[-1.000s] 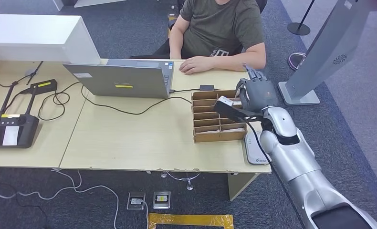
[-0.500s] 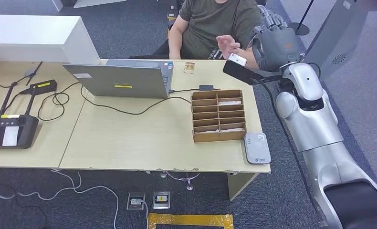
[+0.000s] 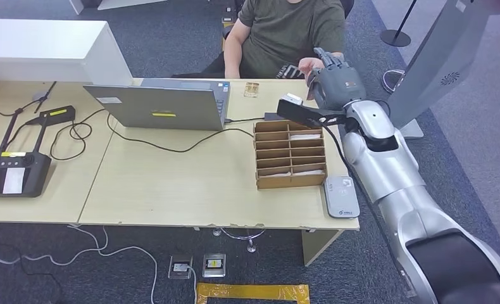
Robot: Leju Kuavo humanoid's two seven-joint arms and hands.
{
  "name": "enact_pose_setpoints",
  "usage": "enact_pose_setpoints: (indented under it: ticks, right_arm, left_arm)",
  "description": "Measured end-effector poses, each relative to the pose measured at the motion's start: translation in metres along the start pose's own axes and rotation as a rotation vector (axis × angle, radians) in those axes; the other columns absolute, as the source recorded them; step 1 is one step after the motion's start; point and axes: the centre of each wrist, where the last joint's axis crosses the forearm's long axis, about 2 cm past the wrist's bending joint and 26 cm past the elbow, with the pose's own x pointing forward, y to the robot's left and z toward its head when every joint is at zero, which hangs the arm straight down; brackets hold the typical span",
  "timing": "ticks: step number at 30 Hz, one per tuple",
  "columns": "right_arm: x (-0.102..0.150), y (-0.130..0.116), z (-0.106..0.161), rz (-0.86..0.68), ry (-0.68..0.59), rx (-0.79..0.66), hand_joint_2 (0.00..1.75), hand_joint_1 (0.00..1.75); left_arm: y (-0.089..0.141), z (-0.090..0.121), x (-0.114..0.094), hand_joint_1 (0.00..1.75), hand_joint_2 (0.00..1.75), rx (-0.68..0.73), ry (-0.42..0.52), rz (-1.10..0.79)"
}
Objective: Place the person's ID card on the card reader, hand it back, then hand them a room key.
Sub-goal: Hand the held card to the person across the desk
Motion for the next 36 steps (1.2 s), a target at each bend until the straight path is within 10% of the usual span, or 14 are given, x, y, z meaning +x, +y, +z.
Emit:
enact_pose_setpoints:
  ticks: [15,19,25,29,36]
  right_arm:
    - [0.004,0.014,-0.003,0.03,0.047,0.087,1.75,1.71]
    - [0.002,0.017,-0.003,0.044,0.066,0.096,1.75,0.0]
    - [-0.001,0.018,-0.001,0.082,0.091,0.037,1.75,0.0]
    - [-0.004,0.018,-0.001,0.097,0.095,0.033,0.0,0.0]
    - [-0.018,0.014,0.002,0.126,0.091,-0.101,0.0,0.0]
  left_arm:
    - [0.002,0.0,-0.003,0.0,0.0,0.011,0.01,-0.005]
    - [0.002,0.0,-0.003,0.0,0.0,0.01,0.01,-0.006]
    - [0.003,0.0,-0.003,0.0,0.0,-0.005,0.01,-0.007]
    - [0.009,-0.001,0.001,0.0,0.0,-0.04,0.002,-0.008]
    - [0.018,-0.002,0.001,0.0,0.0,-0.003,0.002,-0.013]
